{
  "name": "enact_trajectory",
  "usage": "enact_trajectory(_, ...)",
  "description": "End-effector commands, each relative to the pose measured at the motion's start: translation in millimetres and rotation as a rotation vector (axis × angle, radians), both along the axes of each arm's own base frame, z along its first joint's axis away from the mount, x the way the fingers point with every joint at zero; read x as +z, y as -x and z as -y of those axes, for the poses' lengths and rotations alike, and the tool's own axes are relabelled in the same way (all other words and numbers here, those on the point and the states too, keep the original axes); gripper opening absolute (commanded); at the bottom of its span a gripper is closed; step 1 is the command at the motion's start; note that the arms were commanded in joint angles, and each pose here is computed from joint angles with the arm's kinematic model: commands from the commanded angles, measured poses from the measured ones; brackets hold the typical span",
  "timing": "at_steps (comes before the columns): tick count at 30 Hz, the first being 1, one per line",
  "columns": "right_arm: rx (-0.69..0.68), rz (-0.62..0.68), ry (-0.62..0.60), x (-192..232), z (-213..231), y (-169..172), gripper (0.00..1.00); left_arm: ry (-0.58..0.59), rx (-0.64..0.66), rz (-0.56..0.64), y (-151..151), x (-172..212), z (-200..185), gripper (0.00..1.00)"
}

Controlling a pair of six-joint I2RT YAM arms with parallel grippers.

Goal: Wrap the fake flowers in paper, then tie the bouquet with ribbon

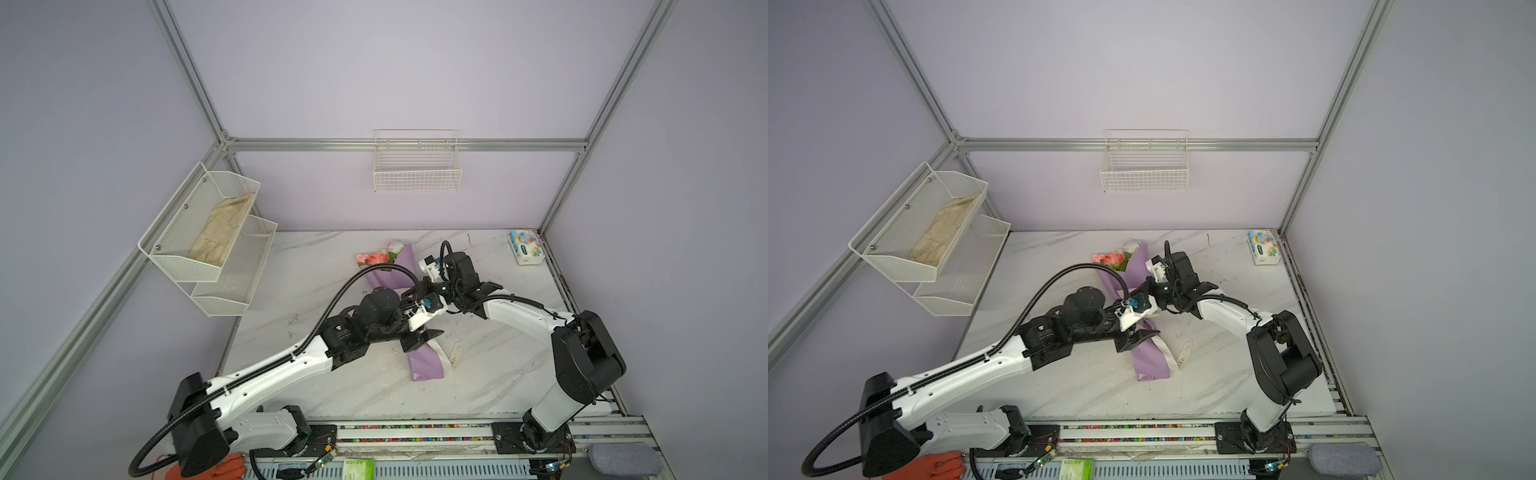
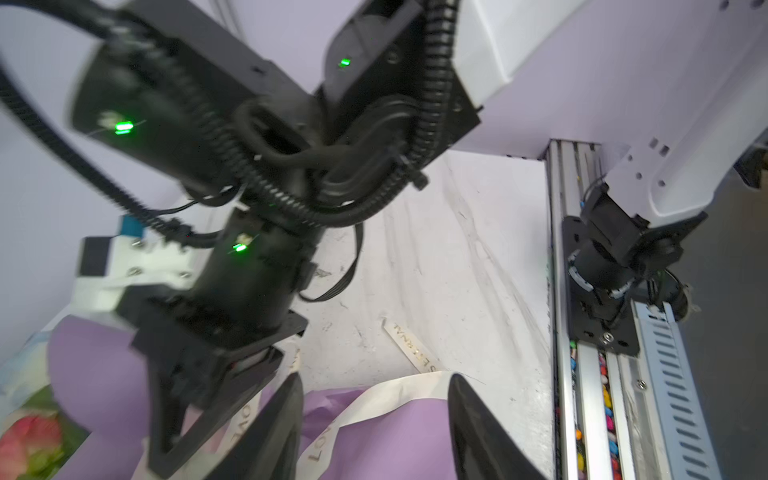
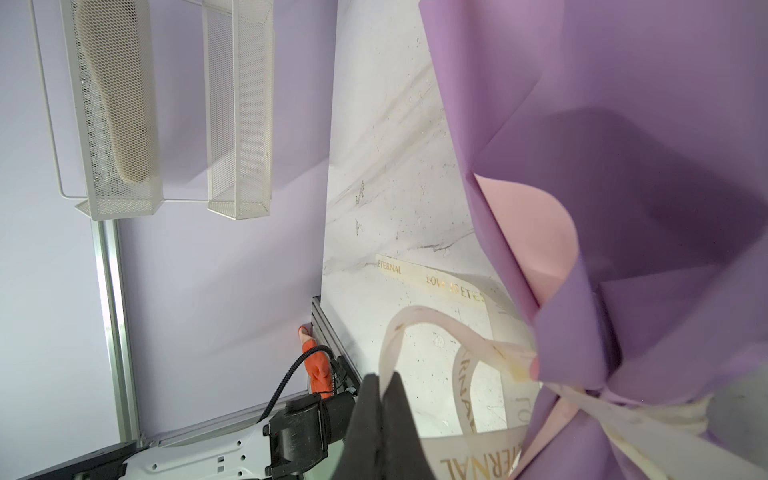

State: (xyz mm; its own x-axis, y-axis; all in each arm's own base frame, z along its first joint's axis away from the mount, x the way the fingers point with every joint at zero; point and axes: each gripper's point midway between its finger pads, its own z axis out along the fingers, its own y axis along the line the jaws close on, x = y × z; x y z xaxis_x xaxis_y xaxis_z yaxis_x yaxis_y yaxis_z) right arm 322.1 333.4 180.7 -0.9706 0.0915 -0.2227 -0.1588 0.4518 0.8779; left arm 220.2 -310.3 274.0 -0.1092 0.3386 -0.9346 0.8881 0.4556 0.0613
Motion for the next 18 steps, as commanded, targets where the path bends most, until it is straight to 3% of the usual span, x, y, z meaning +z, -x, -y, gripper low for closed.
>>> enact_trajectory(1,0.018,0.016,-0.028,10,1,6,0.01,0.167,0.256,-0.189,-31,-22,-44,0.53)
enact_trajectory(3,0.012,0.022,-0.034,12,2,7,0.01,0.264,0.307,-0.282,-40,-29,-60,0.53)
enact_trajectory(5,0.013,0.021,-0.043,13,2,9,0.01,0.289,0.302,-0.308,-43,-33,-61,0.56)
enact_trajectory(9,0.018,0.023,-0.051,15,3,12,0.02,0.271,0.264,-0.359,-49,-43,-47,0.66)
enact_trajectory(18,0.034,0.029,-0.067,20,1,15,0.03,0.232,0.286,-0.402,-77,-60,-32,0.66)
